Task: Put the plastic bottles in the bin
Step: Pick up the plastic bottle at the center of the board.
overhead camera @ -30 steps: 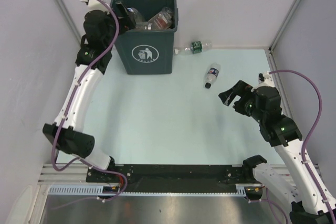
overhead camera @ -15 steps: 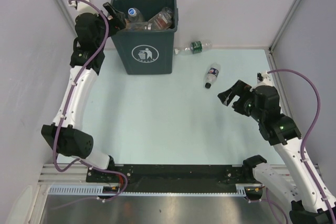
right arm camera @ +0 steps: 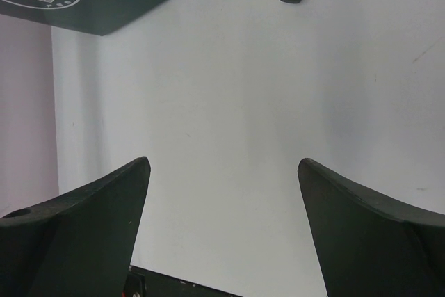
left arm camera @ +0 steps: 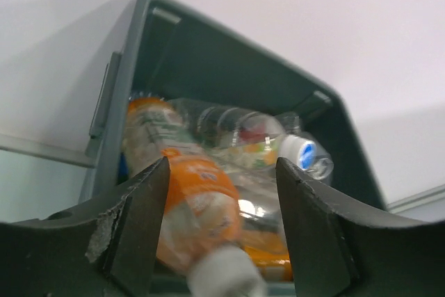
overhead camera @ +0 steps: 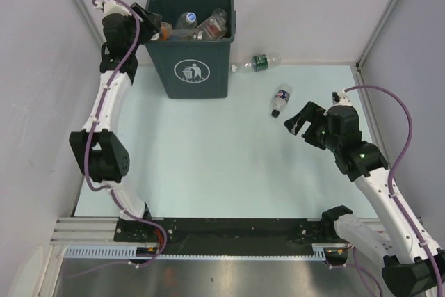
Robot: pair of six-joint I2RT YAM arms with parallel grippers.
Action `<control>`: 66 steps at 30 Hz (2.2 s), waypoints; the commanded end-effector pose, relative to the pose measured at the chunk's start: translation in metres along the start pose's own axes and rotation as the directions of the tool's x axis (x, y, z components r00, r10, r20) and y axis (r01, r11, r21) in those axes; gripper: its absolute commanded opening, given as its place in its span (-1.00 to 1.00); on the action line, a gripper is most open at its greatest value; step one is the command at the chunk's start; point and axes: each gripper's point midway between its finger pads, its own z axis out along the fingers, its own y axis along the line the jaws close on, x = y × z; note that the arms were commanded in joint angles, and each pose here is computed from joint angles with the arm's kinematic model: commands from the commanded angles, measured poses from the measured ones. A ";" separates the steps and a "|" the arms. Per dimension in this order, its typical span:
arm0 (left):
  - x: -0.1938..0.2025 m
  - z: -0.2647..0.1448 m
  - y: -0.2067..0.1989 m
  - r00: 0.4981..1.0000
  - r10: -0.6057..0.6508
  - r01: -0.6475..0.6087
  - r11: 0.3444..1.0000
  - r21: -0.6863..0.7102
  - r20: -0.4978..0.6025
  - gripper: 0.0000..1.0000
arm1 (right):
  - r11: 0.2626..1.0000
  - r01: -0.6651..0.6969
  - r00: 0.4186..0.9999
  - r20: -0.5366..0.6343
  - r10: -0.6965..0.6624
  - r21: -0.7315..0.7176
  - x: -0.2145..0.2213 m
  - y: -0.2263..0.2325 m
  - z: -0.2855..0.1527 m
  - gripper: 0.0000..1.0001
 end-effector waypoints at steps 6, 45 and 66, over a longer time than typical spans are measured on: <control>-0.021 -0.010 -0.013 0.998 0.014 -0.017 0.998 0.052 0.054 0.64 | 0.999 0.025 0.997 0.077 -0.028 0.034 -0.019 -0.002 0.015 0.89; 0.122 -0.235 0.007 0.928 0.141 -0.091 0.983 0.157 -0.345 1.00 | 0.888 0.165 0.976 0.057 -0.210 0.429 -0.054 -0.106 0.335 0.81; 0.163 -0.263 0.028 0.892 0.142 -0.090 0.986 0.139 -0.429 0.99 | 0.955 0.246 0.914 0.290 -0.285 0.163 -0.136 0.065 0.252 -0.32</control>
